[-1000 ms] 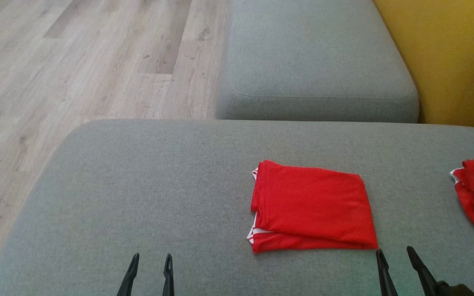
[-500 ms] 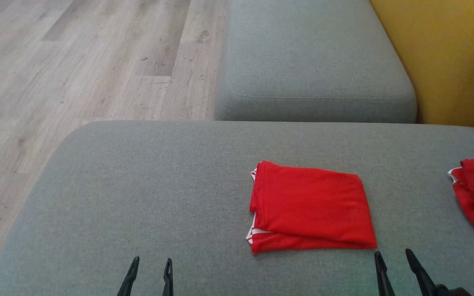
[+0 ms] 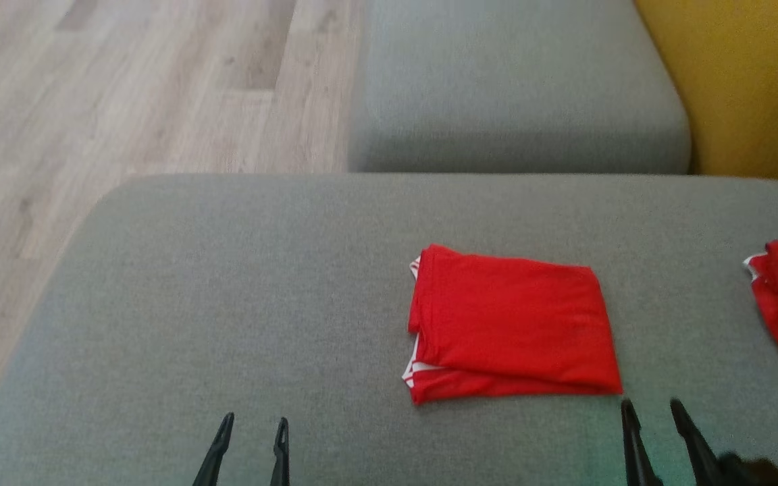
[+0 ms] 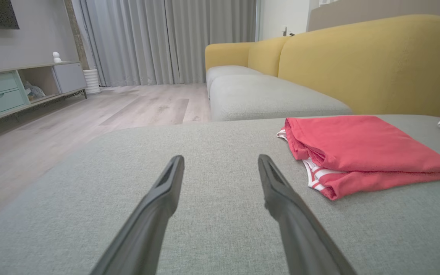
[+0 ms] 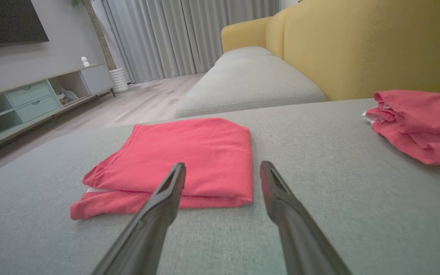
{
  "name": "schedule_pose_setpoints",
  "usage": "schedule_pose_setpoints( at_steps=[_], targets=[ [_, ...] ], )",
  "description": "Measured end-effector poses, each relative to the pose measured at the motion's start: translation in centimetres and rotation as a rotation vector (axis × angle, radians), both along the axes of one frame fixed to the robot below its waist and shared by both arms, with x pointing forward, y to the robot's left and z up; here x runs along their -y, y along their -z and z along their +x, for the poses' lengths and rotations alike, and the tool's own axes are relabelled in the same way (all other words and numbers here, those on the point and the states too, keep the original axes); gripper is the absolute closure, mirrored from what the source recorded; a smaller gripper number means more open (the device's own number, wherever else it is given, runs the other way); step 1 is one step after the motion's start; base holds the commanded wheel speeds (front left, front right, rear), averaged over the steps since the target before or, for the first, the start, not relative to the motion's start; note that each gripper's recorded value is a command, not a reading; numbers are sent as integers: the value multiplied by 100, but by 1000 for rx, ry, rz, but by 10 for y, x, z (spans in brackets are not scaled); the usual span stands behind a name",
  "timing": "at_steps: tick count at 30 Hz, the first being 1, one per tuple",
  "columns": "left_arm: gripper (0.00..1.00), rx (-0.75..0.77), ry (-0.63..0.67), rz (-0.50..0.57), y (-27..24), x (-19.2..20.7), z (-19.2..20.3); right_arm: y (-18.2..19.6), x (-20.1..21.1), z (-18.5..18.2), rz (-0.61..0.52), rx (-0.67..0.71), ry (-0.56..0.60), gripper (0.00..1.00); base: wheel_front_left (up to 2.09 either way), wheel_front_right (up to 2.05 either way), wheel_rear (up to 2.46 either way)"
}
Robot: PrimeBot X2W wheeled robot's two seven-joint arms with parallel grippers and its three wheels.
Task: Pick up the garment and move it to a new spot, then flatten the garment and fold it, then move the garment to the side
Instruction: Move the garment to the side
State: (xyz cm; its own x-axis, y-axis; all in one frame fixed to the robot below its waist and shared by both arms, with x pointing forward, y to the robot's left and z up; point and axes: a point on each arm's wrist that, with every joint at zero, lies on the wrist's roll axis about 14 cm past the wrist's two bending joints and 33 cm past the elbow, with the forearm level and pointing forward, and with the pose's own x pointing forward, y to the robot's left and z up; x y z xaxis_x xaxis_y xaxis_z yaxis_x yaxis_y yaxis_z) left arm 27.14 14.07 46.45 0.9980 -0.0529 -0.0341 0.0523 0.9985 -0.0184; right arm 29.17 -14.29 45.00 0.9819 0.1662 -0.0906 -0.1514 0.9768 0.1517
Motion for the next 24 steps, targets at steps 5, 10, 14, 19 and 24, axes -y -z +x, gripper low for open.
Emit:
schedule_pose_setpoints(
  at_steps=[5, 10, 14, 19, 24],
  targets=[
    [0, -40, 24, 11, 9, 5, 9, -4, -3, 41, 61, 3, 13, 0, 0, 0, 0],
    [0, -58, 27, 5, 11, 6, 22, 6, -2, 82, 22, -43, 14, 0, 0, 0, 0],
    [0, -65, 26, -13, 12, 7, 31, 24, 7, 103, -24, -133, 32, 0, 0, 0, 0],
    [0, -58, 37, -19, 9, 10, 44, 47, 11, 117, -34, -250, 45, 0, 0, 0, 0],
    [0, -63, 61, -23, 10, 18, 57, 71, 13, 126, -35, -348, 55, 3, 0, 0, 0]
  ],
)
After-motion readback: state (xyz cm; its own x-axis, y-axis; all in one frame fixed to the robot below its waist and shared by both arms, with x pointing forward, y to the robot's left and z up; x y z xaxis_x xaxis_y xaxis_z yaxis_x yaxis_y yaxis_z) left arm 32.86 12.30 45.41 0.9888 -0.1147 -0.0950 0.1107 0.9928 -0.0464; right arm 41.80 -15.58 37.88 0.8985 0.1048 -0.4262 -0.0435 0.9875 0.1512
